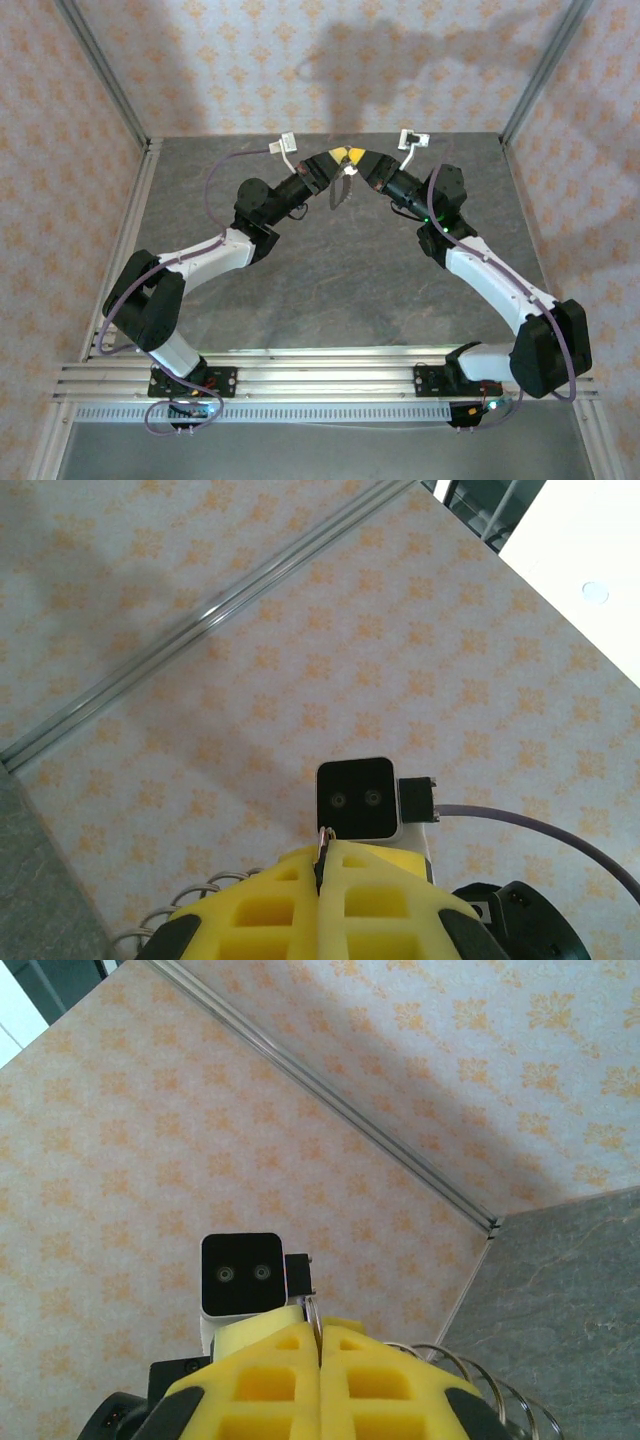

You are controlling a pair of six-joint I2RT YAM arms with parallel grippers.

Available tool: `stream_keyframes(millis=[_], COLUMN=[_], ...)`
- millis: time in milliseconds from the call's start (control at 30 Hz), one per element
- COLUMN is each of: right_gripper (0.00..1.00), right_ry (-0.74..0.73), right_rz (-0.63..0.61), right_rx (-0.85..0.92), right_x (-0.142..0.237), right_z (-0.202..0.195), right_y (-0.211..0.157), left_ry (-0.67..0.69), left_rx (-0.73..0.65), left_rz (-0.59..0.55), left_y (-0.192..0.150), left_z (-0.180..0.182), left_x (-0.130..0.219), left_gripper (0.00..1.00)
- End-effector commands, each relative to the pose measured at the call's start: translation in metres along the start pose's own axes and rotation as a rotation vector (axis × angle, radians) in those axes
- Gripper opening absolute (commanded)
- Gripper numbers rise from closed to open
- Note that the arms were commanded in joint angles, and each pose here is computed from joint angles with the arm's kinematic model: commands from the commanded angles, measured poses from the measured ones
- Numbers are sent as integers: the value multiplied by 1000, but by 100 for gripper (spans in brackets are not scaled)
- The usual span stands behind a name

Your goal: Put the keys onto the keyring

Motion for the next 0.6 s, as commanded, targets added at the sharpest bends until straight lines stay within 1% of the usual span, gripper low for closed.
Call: stream_keyframes(millis=[0, 67, 133, 200, 300, 400, 567], right_gripper=[0, 0, 0, 0, 0, 0, 0], right_ry=[30, 20, 8, -5, -11, -12, -13], right_rz=[-21, -17, -12, -4, 12, 37, 91], right_rx=[31, 34, 42, 52, 57, 71, 97], right_x=[-3, -3, -2, -1, 2, 5, 7], right_z=[12, 11, 10, 10, 9, 11, 12], right_y=[5, 5, 5, 7, 11, 15, 19], left_ry=[-48, -24, 1, 40, 80, 121, 160], left_rx=[-42, -50, -65, -86, -134, -204, -285], left_rz=[-10, -6, 0, 12, 22, 56, 129], left_y=[8, 9, 12, 17, 29, 38, 53], left_z=[-22, -21, -20, -18, -19, -25, -25], left_x=[-6, -4, -2, 3, 12, 19, 26], left_gripper=[0, 0, 11, 25, 39, 48, 56])
Point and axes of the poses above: each hand's point on the last joint's axis, 136 mm out from that joint toward the fingers, its own x axis back along the fingers, its own z axis along the line the jaws close on, y = z × x, the point moved 6 cm from there along x, back along the fingers, and after that the axes turned 13 degrees about -x, right-handed, at the moved point
